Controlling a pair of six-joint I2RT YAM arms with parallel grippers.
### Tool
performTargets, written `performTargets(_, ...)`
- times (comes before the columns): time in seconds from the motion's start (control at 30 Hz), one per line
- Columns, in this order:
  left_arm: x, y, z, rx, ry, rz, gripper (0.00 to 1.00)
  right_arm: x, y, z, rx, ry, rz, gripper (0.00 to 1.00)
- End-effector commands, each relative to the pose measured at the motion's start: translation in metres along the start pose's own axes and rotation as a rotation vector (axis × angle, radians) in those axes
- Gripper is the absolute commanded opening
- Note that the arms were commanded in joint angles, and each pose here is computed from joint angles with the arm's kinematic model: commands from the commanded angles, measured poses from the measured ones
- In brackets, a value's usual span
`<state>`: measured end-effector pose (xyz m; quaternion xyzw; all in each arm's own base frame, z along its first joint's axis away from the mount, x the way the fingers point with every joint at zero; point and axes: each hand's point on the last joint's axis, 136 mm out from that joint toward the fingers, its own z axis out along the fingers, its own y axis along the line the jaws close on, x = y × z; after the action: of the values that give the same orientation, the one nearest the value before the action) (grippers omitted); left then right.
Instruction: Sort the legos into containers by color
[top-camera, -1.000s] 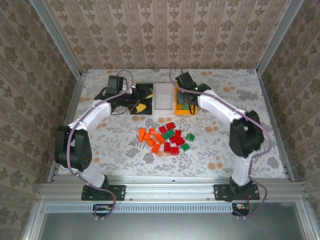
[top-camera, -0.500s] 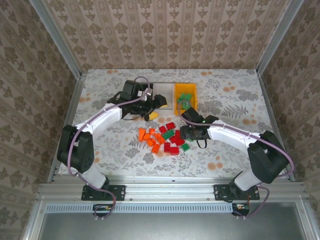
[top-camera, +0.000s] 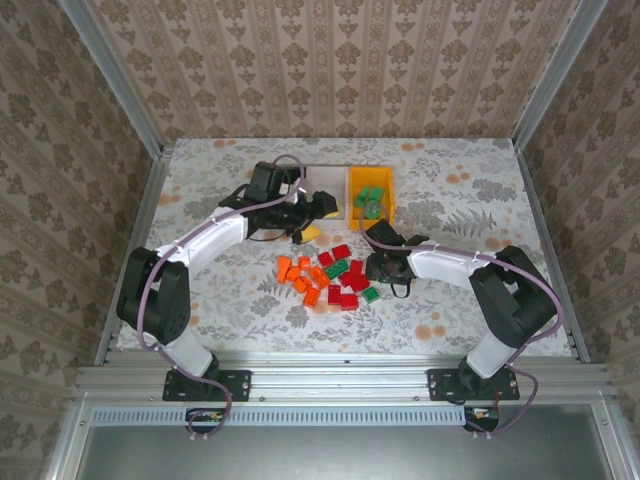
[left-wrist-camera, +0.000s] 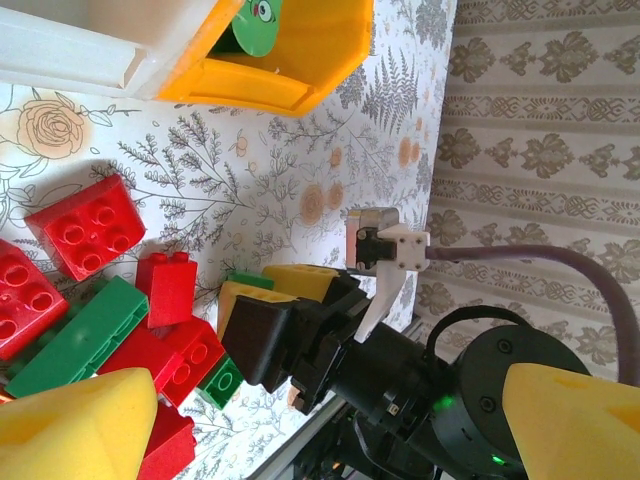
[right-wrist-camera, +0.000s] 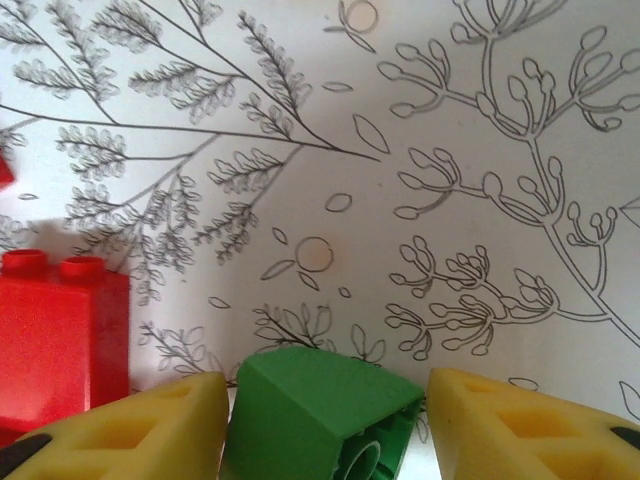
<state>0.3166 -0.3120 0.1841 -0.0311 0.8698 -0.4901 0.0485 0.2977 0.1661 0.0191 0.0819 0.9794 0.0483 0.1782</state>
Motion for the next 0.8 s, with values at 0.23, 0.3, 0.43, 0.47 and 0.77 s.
performTargets(0.23, 0.002, 0.004, 0.004, -0.005, 0.014, -0.003, 0.92, -0.002, -0.002, 0.005, -0.009, -0.017, 0.043, 0.34)
performTargets(0.3, 0.001, 0.003, 0.002, -0.004, 0.01, -0.004, 0.92, -0.006, -0.001, 0.003, -0.005, -0.027, 0.034, 0.31)
performTargets(0.43, -0.002, 0.002, -0.001, -0.001, 0.0, -0.003, 0.92, -0.012, -0.003, -0.004, -0.004, -0.06, 0.033, 0.28)
performTargets(0.47, -0.003, 0.002, -0.002, 0.0, -0.003, -0.003, 0.92, -0.013, -0.003, -0.006, -0.005, -0.066, 0.032, 0.28)
performTargets(0.77, -0.01, 0.002, -0.009, 0.003, -0.023, -0.006, 0.92, -0.036, -0.002, -0.032, 0.006, -0.149, -0.005, 0.28)
